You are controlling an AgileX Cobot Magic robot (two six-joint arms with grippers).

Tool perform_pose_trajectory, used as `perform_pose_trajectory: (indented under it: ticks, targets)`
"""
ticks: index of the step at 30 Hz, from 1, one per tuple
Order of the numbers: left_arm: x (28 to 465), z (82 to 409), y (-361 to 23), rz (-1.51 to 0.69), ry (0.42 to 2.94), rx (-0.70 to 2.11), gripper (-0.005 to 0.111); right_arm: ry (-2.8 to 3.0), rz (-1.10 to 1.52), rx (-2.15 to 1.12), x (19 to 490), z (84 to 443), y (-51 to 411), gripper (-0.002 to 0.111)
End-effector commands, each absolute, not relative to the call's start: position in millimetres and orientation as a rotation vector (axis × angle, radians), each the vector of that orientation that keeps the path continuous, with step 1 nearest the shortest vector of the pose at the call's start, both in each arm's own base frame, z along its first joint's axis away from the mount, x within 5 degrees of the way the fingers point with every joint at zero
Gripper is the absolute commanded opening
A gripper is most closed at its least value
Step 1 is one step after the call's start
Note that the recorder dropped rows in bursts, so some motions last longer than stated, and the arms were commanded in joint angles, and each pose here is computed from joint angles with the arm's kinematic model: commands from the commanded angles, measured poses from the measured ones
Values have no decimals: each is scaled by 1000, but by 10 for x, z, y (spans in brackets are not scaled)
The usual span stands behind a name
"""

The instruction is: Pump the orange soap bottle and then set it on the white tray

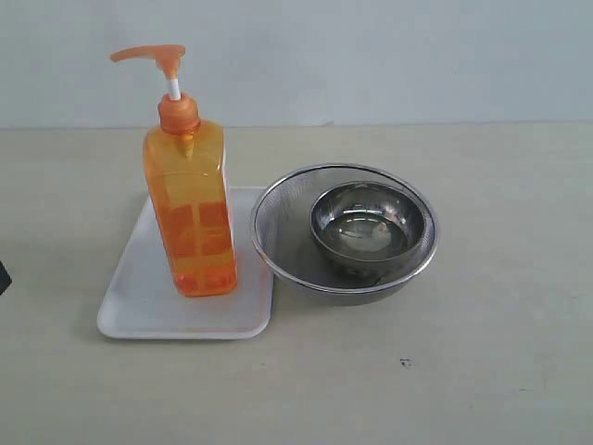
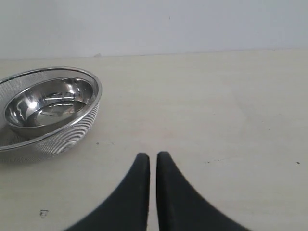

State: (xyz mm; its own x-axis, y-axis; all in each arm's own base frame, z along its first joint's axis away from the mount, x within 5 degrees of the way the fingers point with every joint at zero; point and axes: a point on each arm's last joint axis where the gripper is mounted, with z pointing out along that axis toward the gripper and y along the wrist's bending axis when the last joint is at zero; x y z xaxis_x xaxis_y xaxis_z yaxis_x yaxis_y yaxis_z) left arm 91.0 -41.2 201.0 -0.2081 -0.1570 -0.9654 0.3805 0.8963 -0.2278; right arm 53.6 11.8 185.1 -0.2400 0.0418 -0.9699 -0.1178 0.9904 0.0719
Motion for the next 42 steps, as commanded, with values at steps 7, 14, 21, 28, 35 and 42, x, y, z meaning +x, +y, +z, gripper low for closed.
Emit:
perform_pose_trajectory:
  ticks: [7,14,21,28,35,42]
  targets:
    - [903,2003,-407,-494,1713,167,5,1812,147,-48,531,1837,115,1]
    - [903,2003,-407,-494,1713,167,5,1828,106,87,534,1821,24,1]
    - [903,2003,-407,-494,1713,167,5,1812,110,200,536,1827,-28,1]
    - [903,2003,-407,-494,1713,167,5,1812,110,200,536,1827,-28,1]
    - [903,2003,-407,-494,1713,167,5,1809,110,199,536,1830,-28,1]
    - [903,2003,-407,-494,1713,167,5,1811,106,197,536,1828,-29,1]
